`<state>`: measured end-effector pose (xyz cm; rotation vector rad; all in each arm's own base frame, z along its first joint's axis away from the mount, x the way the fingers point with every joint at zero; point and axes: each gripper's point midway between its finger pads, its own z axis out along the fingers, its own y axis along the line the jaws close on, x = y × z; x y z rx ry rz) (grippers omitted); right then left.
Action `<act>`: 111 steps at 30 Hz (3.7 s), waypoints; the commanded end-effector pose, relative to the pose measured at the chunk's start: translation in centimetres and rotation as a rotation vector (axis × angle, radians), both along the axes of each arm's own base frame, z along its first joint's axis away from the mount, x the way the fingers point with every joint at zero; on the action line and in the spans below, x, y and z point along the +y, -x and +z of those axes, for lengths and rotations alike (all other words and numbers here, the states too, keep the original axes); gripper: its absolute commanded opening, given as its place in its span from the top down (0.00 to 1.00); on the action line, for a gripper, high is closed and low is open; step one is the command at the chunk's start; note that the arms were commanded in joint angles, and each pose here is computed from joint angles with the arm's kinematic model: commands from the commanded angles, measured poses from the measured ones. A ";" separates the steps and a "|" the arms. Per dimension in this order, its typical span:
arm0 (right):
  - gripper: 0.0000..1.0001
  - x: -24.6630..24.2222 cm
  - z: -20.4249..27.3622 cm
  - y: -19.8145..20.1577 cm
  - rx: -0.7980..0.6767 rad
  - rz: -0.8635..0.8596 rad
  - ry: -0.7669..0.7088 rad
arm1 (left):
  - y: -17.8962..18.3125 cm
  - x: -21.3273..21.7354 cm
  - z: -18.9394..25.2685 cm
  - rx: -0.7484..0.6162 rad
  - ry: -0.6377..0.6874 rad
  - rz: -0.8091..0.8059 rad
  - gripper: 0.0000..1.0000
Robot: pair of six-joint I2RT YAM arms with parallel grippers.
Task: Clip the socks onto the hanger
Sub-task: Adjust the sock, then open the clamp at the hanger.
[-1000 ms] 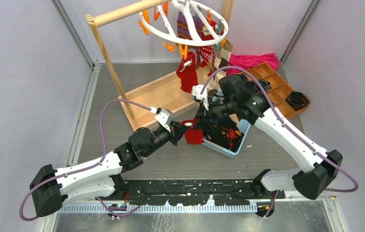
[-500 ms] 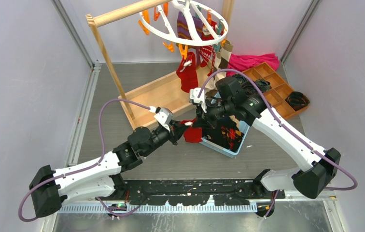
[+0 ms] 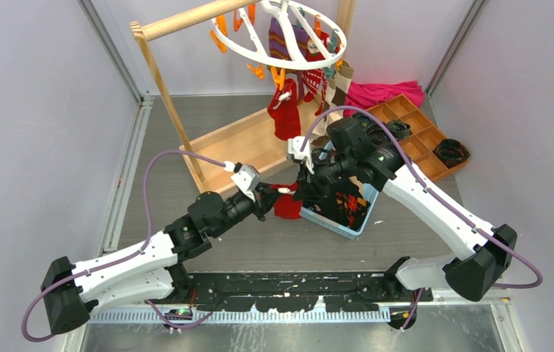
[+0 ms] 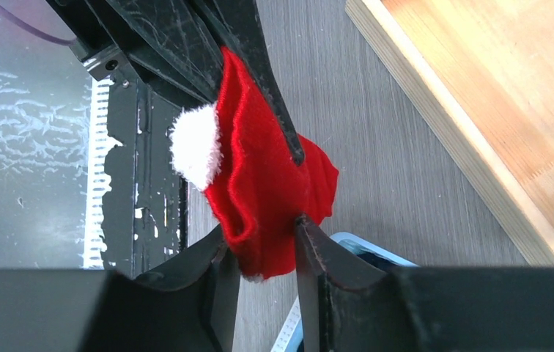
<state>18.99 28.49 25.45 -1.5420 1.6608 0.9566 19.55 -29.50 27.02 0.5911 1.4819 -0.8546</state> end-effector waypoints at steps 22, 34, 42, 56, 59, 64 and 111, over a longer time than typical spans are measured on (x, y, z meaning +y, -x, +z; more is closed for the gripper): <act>0.99 -0.7 4.0 1.4 0.007 0.079 -0.103 | 2.6 2.5 4.4 -0.121 0.010 -0.064 0.29; 0.99 -2.3 4.7 1.4 0.007 0.074 -0.114 | 1.1 5.0 6.5 -0.080 0.072 -0.111 0.09; 0.99 -2.4 4.5 1.0 0.006 0.046 -0.111 | -4.3 6.4 13.6 -0.008 0.291 -0.015 0.09; 0.99 -1.8 4.8 -0.1 0.038 0.001 -0.114 | -9.6 12.8 17.8 0.173 0.339 0.539 0.36; 0.99 -1.7 4.7 -0.4 0.043 -0.008 -0.112 | -10.0 12.4 17.9 0.201 0.287 0.616 0.34; 0.99 -1.6 4.7 -0.6 0.051 -0.016 -0.112 | -10.0 10.7 19.1 0.141 0.197 0.658 0.28; 0.99 -1.6 5.2 -0.3 0.039 -0.022 -0.137 | -18.1 6.3 23.3 -0.044 0.209 0.883 0.44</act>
